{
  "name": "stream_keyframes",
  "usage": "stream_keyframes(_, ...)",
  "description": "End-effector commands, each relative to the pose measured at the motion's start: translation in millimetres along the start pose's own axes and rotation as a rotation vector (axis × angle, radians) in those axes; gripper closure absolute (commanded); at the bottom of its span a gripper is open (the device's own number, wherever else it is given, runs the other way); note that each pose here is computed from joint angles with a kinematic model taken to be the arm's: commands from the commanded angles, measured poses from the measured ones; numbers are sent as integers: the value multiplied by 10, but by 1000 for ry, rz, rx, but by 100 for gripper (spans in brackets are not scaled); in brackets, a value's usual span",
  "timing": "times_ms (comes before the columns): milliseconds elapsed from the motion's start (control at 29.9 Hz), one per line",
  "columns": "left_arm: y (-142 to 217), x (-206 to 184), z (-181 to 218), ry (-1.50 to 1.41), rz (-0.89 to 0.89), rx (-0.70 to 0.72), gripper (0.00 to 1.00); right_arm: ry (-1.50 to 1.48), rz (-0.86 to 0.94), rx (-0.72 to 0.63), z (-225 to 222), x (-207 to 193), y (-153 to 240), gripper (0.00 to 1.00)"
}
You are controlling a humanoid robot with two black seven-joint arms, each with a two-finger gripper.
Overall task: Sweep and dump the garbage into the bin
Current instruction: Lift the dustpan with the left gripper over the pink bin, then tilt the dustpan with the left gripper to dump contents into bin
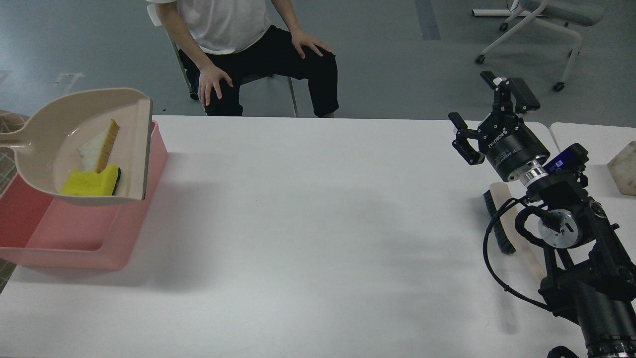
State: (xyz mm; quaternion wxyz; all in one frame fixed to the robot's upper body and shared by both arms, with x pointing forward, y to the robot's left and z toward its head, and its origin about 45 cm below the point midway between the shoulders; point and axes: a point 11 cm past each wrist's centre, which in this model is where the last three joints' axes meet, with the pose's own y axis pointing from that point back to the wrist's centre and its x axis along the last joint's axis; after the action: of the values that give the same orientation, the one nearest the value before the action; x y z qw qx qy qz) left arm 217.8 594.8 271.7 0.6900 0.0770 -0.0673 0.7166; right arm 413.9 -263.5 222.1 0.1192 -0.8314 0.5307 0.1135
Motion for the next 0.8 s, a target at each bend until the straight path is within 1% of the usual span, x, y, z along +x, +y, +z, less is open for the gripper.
stream_keyframes(0, 24, 163, 40, -42, 20, 28, 77, 2, -3, 4, -14, -10, -3, 0)
stream_keyframes(134, 47, 367, 31, -52, 68, 44, 77, 4, -7, 6, -24, -21, -7, 0)
stream_keyframes(334, 61, 520, 22, -56, 121, 48, 77, -4, -13, 13, -39, -55, -59, 0)
stream_keyframes(501, 90, 555, -1, -58, 133, 57, 77, -3, -34, 32, -121, -131, -166, 0)
stream_keyframes(769, 91, 554, -13, -70, 125, 71, 77, -1, -32, 47, -131, -121, -150, 0)
